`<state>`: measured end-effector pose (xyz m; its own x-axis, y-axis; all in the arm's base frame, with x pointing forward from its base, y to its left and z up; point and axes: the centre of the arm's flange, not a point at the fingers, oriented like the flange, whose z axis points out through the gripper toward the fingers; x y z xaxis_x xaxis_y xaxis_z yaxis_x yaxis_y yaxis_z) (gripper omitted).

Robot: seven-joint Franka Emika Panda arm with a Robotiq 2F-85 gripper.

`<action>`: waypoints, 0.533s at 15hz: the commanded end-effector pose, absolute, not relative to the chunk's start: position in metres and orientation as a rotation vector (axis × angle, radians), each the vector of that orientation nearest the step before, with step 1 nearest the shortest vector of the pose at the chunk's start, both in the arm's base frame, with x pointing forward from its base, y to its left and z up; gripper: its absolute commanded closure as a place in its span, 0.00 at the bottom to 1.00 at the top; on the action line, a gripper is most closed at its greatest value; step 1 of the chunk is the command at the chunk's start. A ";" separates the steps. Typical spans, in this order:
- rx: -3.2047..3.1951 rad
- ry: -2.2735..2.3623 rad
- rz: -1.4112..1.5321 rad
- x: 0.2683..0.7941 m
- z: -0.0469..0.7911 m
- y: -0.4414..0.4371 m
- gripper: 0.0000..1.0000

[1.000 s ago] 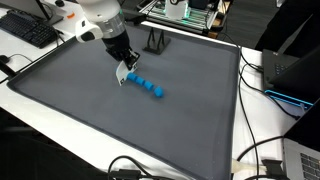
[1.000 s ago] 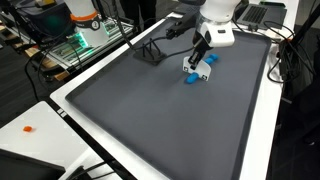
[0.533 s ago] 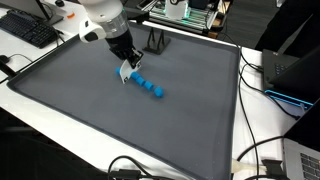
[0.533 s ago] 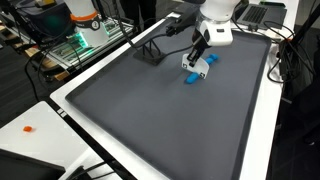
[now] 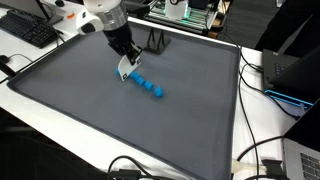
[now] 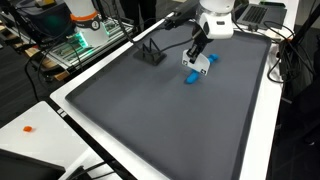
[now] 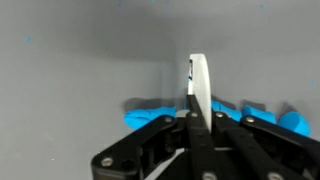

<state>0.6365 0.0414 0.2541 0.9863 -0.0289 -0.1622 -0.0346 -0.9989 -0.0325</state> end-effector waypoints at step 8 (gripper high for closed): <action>-3.023 0.554 0.128 0.568 0.327 0.042 0.99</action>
<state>0.6050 0.0394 0.3134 0.9659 -0.2306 -0.1179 -0.2375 -0.9702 -0.0481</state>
